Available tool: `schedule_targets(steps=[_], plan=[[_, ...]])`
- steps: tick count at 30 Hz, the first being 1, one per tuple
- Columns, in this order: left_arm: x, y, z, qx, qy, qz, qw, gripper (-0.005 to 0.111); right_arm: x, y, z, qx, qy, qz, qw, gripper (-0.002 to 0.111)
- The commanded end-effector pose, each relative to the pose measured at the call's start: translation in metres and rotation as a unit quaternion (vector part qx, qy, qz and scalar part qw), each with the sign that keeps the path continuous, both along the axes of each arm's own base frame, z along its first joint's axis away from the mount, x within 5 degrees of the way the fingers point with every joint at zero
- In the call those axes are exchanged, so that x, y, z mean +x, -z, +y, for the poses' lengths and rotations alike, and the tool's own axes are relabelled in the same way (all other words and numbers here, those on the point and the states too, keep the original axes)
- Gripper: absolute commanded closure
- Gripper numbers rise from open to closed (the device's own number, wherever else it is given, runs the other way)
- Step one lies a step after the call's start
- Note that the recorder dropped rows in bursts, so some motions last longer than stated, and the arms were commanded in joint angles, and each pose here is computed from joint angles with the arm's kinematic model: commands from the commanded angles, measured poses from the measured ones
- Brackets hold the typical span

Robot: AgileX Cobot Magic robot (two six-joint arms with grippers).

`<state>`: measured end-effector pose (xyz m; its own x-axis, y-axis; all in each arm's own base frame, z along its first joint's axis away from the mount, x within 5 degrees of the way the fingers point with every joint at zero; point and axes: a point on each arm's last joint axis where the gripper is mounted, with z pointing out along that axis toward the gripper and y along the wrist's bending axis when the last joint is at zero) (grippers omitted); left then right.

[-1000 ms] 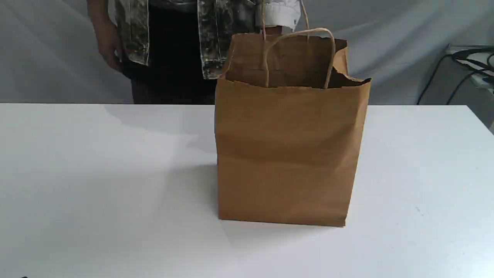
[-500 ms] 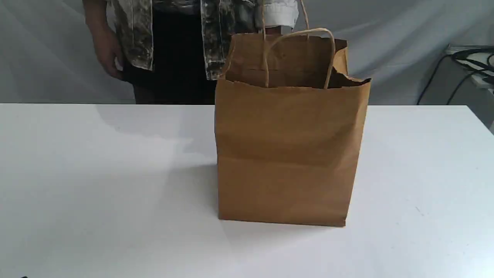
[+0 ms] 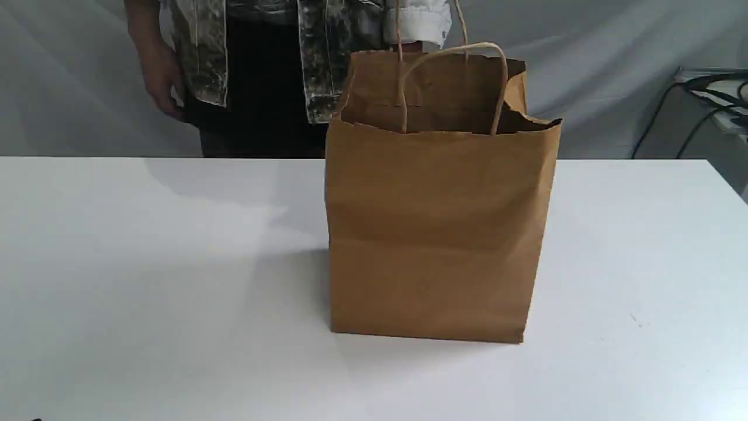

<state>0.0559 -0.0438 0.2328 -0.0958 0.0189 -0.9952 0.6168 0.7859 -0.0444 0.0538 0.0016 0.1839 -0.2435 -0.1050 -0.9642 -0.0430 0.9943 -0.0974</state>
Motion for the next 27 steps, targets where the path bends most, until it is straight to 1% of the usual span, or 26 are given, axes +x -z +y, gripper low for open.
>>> schedule_targets(steps=[1,22,26,27], plan=[[-0.0003,0.0010,-0.0001,-0.004,0.001,0.002,1.000,0.043,-0.0002,0.0011,-0.0005,-0.009,0.000,0.000,1.000,0.078],[-0.0004,0.0009,0.0000,-0.005,0.001,0.002,1.000,0.043,-0.0002,0.0011,-0.0005,-0.009,0.000,0.000,1.000,0.078],[-0.0059,-0.0028,0.0026,-0.017,0.013,-0.023,1.000,0.043,-0.0002,0.0011,-0.0004,-0.006,0.000,0.000,1.000,0.078],[-0.0067,-0.0038,0.0043,0.005,0.009,-0.051,0.999,0.043,-0.0002,0.0011,-0.0004,-0.006,0.000,0.000,1.000,0.078]])
